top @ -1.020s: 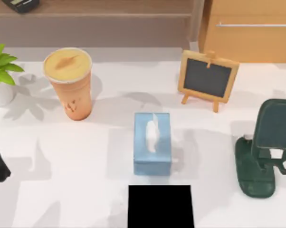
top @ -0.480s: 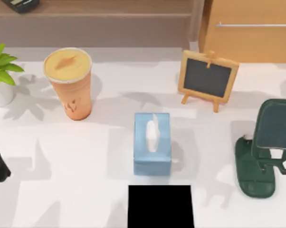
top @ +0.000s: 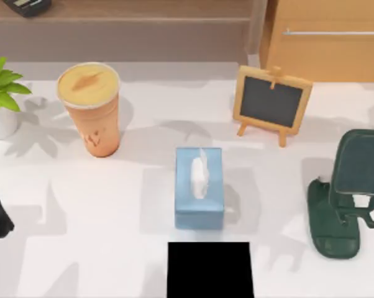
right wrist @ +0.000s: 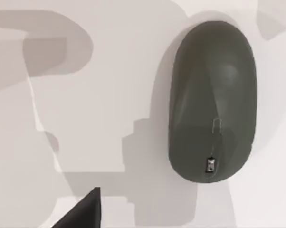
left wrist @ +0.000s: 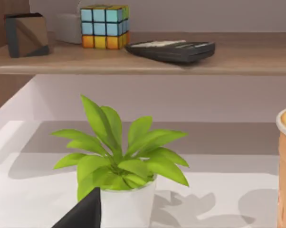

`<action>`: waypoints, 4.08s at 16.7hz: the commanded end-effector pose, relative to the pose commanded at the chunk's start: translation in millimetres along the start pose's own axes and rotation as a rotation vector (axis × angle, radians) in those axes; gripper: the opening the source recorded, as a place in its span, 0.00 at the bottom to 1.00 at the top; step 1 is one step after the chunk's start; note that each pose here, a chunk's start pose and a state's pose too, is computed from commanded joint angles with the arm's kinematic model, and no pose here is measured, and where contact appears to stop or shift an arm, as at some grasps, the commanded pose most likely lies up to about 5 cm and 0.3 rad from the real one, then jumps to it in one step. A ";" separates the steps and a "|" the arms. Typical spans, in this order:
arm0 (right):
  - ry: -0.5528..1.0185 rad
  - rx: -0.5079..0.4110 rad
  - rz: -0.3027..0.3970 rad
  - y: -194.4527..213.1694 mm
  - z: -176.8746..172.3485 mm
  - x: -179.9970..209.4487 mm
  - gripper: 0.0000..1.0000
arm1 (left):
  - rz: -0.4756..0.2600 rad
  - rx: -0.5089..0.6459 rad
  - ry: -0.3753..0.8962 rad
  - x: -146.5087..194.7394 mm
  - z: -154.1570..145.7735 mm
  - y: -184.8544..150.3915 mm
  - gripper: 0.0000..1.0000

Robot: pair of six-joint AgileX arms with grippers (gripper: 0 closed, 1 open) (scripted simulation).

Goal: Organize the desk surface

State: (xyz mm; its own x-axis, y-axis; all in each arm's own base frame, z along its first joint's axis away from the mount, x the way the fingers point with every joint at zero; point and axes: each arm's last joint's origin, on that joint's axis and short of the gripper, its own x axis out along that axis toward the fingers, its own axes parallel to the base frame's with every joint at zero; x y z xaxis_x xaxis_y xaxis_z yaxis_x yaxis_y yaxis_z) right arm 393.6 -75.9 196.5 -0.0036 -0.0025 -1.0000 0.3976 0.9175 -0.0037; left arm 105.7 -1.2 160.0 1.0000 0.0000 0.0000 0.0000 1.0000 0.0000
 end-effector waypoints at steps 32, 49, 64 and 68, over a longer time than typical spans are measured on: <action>0.000 0.004 0.000 -1.6 0.6 89.0 0.00 | 0.000 0.000 0.000 0.0 0.0 0.0 1.00; -0.011 0.004 0.003 -0.6 4.9 18.9 0.00 | 0.000 0.000 0.000 0.0 0.0 0.0 1.00; -0.102 -0.162 0.011 27.2 -6.4 -36.8 0.00 | 0.000 0.000 0.000 0.0 0.0 0.0 1.00; -0.273 -0.586 0.008 92.8 -32.7 -72.0 0.00 | 0.000 0.000 0.000 0.0 0.0 0.0 1.00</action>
State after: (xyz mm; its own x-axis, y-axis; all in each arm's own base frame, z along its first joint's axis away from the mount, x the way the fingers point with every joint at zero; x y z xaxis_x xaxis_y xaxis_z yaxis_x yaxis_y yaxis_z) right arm 400.8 22.4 268.3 0.2612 -0.0250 -0.9650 -0.1701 0.9828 -0.0716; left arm 105.7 -1.2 160.0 1.0000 0.0000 0.0000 0.0000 1.0000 0.0000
